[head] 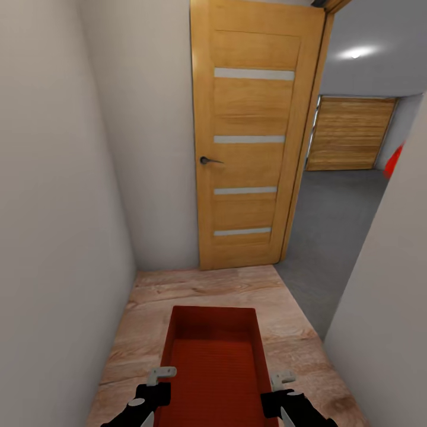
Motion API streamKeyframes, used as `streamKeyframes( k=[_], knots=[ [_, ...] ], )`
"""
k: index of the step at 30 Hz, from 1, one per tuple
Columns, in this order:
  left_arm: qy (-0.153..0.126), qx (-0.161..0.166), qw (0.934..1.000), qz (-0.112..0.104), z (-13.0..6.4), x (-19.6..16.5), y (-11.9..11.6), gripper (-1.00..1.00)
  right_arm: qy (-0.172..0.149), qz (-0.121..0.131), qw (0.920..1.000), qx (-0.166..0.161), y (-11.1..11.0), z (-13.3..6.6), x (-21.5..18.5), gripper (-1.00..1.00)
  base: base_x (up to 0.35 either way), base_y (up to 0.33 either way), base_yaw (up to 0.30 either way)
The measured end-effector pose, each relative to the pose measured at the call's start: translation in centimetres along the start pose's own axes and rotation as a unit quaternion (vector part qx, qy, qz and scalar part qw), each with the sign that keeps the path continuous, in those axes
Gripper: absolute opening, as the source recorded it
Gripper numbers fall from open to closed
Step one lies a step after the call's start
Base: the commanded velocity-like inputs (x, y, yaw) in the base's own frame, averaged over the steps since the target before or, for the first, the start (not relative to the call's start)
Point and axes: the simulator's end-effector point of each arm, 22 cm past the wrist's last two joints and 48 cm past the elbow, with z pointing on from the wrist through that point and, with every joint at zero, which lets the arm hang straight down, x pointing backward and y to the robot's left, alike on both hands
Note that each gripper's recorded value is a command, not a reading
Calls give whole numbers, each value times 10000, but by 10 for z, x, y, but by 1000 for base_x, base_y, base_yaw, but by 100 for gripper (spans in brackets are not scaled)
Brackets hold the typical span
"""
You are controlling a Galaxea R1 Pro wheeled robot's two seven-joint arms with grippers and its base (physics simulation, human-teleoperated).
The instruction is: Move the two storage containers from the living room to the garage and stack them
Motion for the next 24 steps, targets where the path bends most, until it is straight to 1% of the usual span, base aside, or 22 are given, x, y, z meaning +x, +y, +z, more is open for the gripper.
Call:
streamKeyframes(
  k=[9,20,24],
  knots=[
    [-1,1,10000,-1,0,0,0,-100,-1,0,10000,1,0,0,0,-100,300,-60,-40],
    [-3,1,10000,-2,0,0,0,-100,-2,-1,10000,1,0,0,0,-100,258,-7,-215],
    [-2,1,10000,-1,0,0,0,-100,-1,0,10000,0,0,0,0,-100,276,8,-110]
  ],
)
